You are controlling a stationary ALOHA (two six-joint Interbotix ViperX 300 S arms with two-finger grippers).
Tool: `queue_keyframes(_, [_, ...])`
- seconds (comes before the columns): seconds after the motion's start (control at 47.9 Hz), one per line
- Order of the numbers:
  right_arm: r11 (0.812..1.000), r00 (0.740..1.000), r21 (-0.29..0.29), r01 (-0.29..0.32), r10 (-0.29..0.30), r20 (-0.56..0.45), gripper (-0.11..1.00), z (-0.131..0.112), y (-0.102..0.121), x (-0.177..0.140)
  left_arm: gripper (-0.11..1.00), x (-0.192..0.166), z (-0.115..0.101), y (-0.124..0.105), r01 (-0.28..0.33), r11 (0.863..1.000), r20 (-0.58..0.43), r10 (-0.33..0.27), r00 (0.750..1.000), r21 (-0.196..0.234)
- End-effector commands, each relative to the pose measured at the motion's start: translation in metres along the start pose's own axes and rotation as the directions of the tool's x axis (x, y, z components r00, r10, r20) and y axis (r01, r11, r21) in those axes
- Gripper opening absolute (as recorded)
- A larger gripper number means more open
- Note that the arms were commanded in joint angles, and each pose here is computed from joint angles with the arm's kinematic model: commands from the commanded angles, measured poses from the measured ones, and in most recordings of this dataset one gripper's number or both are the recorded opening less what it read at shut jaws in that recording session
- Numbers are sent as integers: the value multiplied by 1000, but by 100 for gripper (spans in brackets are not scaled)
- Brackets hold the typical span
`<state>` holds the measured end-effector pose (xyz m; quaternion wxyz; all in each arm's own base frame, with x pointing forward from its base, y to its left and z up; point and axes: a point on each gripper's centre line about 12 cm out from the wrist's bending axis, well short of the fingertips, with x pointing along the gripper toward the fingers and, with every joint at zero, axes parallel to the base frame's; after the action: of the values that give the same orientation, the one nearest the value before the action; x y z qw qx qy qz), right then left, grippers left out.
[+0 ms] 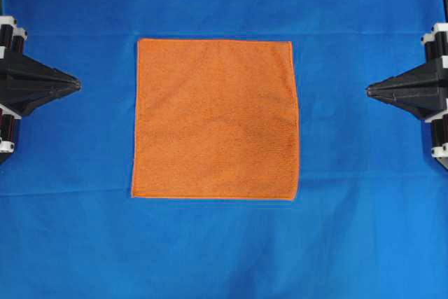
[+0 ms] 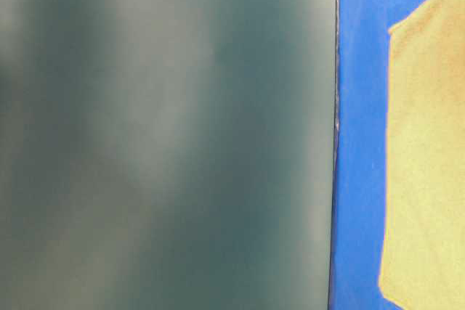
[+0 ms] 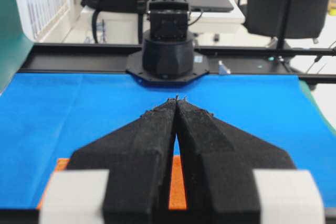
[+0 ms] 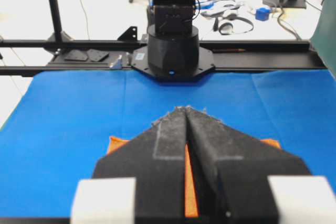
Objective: Fold the orange towel.
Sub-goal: 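Move both grippers to the towel's top corners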
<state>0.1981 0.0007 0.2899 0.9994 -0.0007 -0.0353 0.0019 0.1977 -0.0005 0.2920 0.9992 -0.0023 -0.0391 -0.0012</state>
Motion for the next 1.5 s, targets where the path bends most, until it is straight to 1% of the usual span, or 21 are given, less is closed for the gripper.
queue_keyframes(0.0, [1000,1000,8,16,-16,25,0,11,-3,4,0,4,-1,1,-11,999,-28,9,1000,-54])
queue_keyframes(0.084, [999,999,25,32,-31,-14,0,10,-6,10,0,5,-6,1,-12,998,-61,9,998,-58])
queue_keyframes(0.167, [996,995,49,72,-69,-69,0,7,-14,17,0,6,-11,3,-21,998,-92,16,996,-57])
queue_keyframes(0.23, [991,986,64,117,-109,-122,0,1,-24,24,0,8,-16,7,-43,998,-119,37,992,-54])
queue_keyframes(0.293, [984,975,71,161,-148,-168,0,-7,-33,29,0,10,-25,15,-84,995,-160,75,984,-52])
queue_keyframes(0.397, [969,950,85,234,-208,-234,0,-21,-51,39,0,14,-39,30,-155,987,-222,141,965,-47])
queue_keyframes(0.502, [944,909,91,316,-274,-314,0,-39,-72,48,0,17,-54,46,-223,974,-283,203,937,-40])
queue_keyframes(0.564, [929,881,92,357,-303,-363,1,-50,-84,53,3,20,-65,56,-266,963,-325,240,915,-37])
queue_keyframes(0.606, [921,862,91,380,-316,-396,1,-58,-91,57,8,22,-71,62,-290,956,-346,261,901,-35])
queue_keyframes(0.669, [908,829,84,410,-332,-450,3,-70,-102,64,22,23,-80,72,-328,944,-374,292,880,-35])
queue_keyframes(0.731, [897,797,80,436,-343,-497,20,-81,-112,70,40,24,-89,81,-366,930,-395,321,861,-41])
queue_keyframes(0.773, [888,774,77,452,-349,-528,33,-90,-118,73,56,24,-98,89,-400,915,-418,344,840,-51])
queue_keyframes(0.815, [879,746,70,471,-355,-563,45,-102,-126,76,68,24,-107,95,-426,903,-443,360,821,-57])
queue_keyframes(0.857, [873,726,65,483,-357,-588,56,-112,-132,78,79,24,-114,101,-450,891,-464,374,803,-61])
queue_keyframes(0.878, [871,715,63,488,-357,-600,59,-117,-134,79,84,24,-120,105,-463,884,-477,382,792,-60])
queue_keyframes(0.899, [869,705,60,491,-357,-612,60,-122,-136,80,88,25,-123,106,-468,882,-485,384,786,-59])
queue_keyframes(0.94, [863,683,52,502,-359,-636,59,-132,-142,81,92,26,-131,110,-477,877,-502,389,772,-54])
queue_keyframes(1.024, [855,652,43,516,-360,-667,56,-146,-150,84,92,28,-145,117,-496,867,-527,400,750,-47])
queue_keyframes(1.108, [846,626,36,532,-365,-689,56,-158,-158,84,92,31,-161,126,-515,856,-552,410,726,-42])
queue_keyframes(1.275, [838,607,30,545,-369,-704,56,-177,-167,87,92,38,-187,141,-546,837,-588,425,688,-34])
queue_keyframes(1.484, [836,578,28,548,-354,-735,56,-199,-169,90,92,49,-211,152,-554,832,-627,421,655,-20])
